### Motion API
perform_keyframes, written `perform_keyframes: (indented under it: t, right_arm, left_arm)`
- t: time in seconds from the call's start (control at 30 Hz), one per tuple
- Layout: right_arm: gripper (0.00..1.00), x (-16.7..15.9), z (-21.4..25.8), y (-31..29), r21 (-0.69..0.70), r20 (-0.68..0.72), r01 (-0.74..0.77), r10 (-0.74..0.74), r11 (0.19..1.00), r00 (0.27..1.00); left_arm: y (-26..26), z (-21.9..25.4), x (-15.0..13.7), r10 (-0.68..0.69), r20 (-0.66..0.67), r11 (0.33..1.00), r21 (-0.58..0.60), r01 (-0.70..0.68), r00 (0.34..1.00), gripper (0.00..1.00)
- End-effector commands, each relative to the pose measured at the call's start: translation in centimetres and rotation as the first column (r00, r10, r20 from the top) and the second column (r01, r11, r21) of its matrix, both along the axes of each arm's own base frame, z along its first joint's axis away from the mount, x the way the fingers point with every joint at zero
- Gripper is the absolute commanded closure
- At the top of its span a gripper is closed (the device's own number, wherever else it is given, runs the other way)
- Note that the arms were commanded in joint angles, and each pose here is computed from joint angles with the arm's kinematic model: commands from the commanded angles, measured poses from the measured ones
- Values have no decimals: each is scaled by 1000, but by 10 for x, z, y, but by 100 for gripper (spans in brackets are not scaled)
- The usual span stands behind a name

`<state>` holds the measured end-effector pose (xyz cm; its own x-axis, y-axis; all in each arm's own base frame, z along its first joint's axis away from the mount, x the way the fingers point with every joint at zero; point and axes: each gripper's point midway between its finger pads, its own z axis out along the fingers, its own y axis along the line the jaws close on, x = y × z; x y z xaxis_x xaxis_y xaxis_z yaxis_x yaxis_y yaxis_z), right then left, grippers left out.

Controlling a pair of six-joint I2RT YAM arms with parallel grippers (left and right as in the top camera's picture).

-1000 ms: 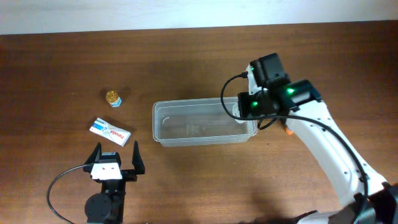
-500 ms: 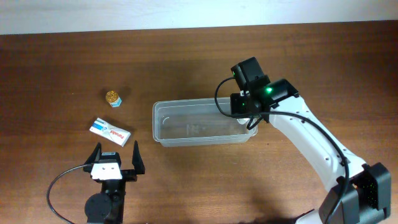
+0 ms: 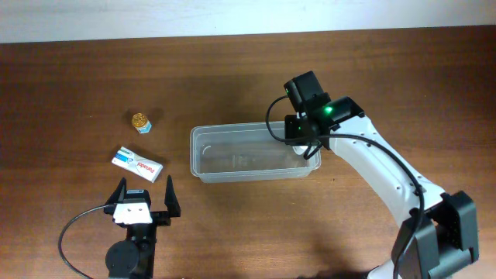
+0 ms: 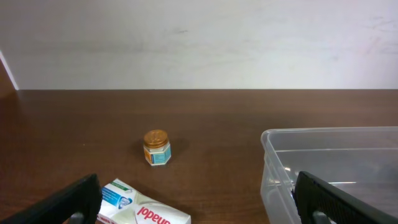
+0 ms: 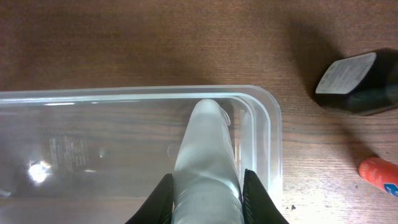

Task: Pack container
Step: 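Carry white bottle into the clear container and release it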

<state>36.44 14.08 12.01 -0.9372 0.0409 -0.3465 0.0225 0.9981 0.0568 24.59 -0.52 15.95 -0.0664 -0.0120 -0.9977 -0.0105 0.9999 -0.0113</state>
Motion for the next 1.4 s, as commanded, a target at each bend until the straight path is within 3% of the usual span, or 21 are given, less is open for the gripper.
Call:
perform_keyframes:
  t: [0.0, 0.53, 0.63, 1.17, 1.37]
  right_arm:
    - [84, 9, 8, 2, -3, 38, 21, -21, 1000, 999]
    - [83, 11, -5, -2, -33, 18, 37, -36, 999, 999]
    - [72, 12, -6, -2, -38, 17, 38, -37, 999, 999]
    - [62, 14, -6, -2, -37, 25, 38, -38, 999, 999]
    - [62, 14, 25, -1, -27, 48, 35, -34, 999, 998]
  left_arm:
    - [1, -2, 0, 3, -7, 1000, 20, -3, 1000, 1]
    - [1, -2, 0, 3, -7, 1000, 20, -3, 1000, 1]
    - [1, -2, 0, 3, -7, 1000, 20, -3, 1000, 1]
    - [1, -2, 0, 3, -7, 1000, 20, -3, 1000, 1]
    - [1, -2, 0, 3, -7, 1000, 20, -3, 1000, 1]
